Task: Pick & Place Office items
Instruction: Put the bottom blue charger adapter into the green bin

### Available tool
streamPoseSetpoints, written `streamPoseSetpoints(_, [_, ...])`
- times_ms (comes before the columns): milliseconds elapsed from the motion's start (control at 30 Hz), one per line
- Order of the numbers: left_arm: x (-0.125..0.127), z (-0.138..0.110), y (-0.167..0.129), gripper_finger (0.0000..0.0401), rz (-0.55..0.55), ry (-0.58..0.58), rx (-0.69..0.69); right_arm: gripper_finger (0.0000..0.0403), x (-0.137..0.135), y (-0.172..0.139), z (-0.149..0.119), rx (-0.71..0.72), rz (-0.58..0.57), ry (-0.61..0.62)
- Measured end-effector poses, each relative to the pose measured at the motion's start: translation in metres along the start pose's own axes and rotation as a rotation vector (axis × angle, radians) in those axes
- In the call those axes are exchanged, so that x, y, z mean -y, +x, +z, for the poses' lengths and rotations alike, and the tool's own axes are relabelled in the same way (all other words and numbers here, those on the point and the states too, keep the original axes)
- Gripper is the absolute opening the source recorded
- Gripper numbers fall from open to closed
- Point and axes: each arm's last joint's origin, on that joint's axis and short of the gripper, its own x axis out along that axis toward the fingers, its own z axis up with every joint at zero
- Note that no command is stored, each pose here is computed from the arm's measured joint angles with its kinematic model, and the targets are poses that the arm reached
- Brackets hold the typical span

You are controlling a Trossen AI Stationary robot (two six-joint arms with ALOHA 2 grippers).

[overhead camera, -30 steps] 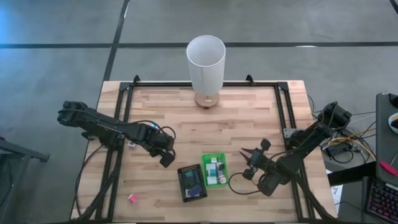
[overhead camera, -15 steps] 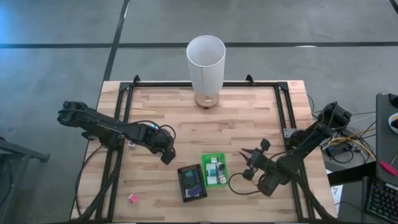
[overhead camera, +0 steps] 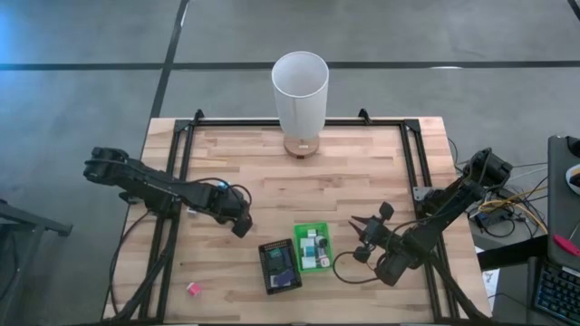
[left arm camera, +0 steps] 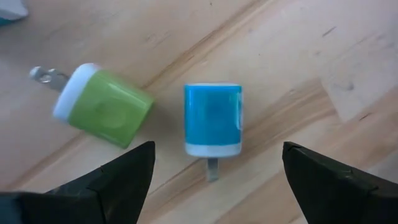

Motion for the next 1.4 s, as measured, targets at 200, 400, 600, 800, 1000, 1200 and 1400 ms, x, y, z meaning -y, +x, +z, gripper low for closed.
streamPoseSetpoints(200, [0.002, 0.002, 0.008, 0.0347, -0.087, -0.036, 0.043, 0.0080, 0.000, 0.000, 0.000, 0.000, 0.001, 0.001])
streamPoseSetpoints(400, [-0.001, 0.003, 0.011, 0.0347, -0.079, -0.049, 0.052, 0.0072, -0.001, 0.000, 0.000, 0.002, 0.004, 0.011])
streamPoseSetpoints(600, [-0.003, 0.006, 0.014, 0.0345, -0.056, -0.065, 0.069, 0.0069, -0.002, 0.000, 0.001, -0.006, 0.015, 0.023])
streamPoseSetpoints(800, [-0.002, 0.008, 0.023, 0.0329, -0.011, -0.049, 0.070, 0.0077, -0.002, 0.000, 0.000, -0.033, 0.029, 0.025])
streamPoseSetpoints(1000, [-0.003, 0.007, 0.027, 0.0238, 0.020, -0.028, 0.063, 0.0082, -0.003, 0.000, 0.000, -0.040, 0.033, 0.026])
streamPoseSetpoints(1200, [-0.005, 0.007, 0.024, 0.0133, 0.010, 0.014, 0.070, 0.0074, -0.003, 0.000, 0.000, -0.042, 0.036, 0.029])
streamPoseSetpoints(1400, [0.008, 0.013, 0.010, 0.0133, -0.110, 0.084, 0.107, 0.0068, -0.003, 0.000, 0.000, -0.042, 0.036, 0.030])
